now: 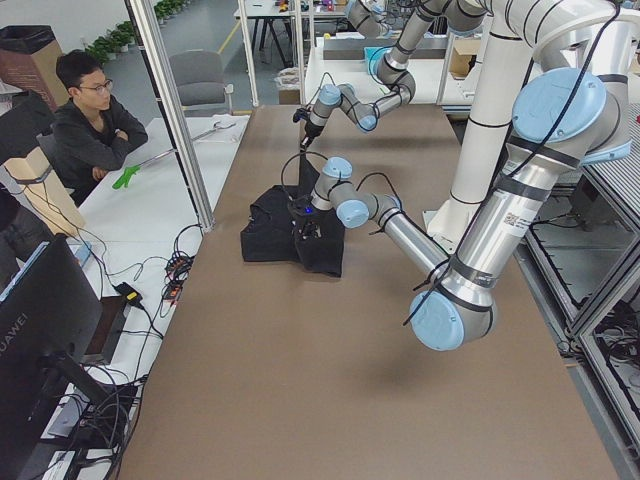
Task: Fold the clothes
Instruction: 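Lift the hem with both grippers and fold it toward the collar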
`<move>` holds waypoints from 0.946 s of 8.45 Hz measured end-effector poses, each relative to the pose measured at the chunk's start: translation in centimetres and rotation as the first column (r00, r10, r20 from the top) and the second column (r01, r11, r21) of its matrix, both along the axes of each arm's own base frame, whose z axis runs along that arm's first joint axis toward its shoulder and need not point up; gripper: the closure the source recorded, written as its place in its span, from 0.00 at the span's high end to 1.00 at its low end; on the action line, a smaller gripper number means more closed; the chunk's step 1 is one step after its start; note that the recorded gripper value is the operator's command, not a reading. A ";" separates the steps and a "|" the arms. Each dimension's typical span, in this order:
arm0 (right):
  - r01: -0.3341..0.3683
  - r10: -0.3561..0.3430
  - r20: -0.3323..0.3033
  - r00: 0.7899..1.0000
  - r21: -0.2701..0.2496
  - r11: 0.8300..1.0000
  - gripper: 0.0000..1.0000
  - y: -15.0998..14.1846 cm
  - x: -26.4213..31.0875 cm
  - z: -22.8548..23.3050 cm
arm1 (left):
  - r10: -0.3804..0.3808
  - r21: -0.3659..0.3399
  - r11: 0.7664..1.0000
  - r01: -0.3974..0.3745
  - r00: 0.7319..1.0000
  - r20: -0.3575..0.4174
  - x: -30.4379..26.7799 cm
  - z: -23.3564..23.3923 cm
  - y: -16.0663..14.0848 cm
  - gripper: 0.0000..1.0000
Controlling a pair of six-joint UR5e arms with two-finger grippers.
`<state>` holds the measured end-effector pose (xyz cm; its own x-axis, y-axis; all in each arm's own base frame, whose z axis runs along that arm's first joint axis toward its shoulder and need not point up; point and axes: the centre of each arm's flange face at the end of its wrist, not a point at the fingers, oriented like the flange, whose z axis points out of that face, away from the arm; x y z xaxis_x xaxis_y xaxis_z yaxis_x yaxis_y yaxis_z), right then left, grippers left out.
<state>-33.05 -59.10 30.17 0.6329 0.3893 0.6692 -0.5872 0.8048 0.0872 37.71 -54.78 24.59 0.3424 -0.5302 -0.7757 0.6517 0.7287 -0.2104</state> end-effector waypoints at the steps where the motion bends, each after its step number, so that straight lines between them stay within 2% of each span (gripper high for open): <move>1: -0.003 0.003 0.000 1.000 0.005 1.000 0.00 -1.5 -1.0 0.1 | -0.001 -0.001 1.000 0.001 1.000 0.004 0.2 0.5 -0.4 0.00; 3: -0.015 0.015 0.000 1.000 0.013 1.000 0.00 -4.9 -2.8 0.4 | -0.008 0.007 1.000 0.008 1.000 -0.001 1.1 1.7 -2.1 0.00; 5: -0.034 0.034 -0.009 0.999 0.014 0.999 0.00 -7.4 -3.6 1.4 | -0.025 0.016 1.000 0.025 1.000 -0.009 2.2 1.6 -5.1 0.00; 8: -0.060 0.060 -0.016 0.998 0.025 0.998 0.02 -8.8 -4.1 3.7 | -0.044 0.022 0.999 0.044 0.999 0.001 3.1 1.6 -9.2 0.01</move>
<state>-37.16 -67.90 33.84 0.6205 0.4103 0.6683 -0.6324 0.7658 0.1171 40.78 -63.98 26.20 0.3202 -0.5275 -0.7869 0.6834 0.7039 -0.1938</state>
